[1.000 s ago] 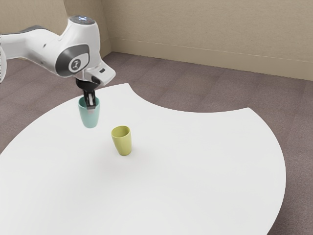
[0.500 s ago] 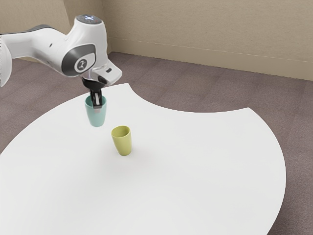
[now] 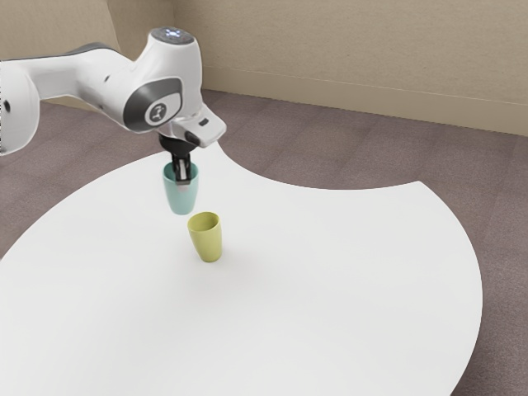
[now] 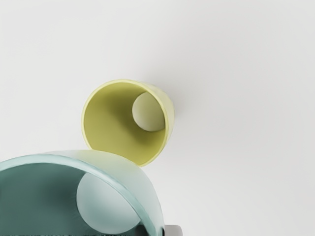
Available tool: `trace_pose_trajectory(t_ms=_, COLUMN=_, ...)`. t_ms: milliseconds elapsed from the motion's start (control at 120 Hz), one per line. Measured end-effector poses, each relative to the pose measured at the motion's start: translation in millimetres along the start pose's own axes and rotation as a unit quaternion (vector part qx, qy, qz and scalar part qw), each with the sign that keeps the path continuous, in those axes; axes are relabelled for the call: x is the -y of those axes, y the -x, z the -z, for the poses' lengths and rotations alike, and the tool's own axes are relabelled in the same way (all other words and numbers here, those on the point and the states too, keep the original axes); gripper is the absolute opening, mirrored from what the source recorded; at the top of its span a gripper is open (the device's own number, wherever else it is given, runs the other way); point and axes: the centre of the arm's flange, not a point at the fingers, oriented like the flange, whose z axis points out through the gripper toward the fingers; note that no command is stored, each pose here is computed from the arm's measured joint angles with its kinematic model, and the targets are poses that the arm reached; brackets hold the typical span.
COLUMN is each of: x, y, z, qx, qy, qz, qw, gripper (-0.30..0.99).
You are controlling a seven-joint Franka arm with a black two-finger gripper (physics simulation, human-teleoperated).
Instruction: Place the left cup onto the right cup
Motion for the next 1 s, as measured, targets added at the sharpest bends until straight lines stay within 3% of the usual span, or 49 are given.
trace_pose_trajectory(t_ms=1000, x=-1, y=-41, z=-39, qx=0.007, qy=0.003, qz=-0.018, qw=1.000, gripper=-0.09)
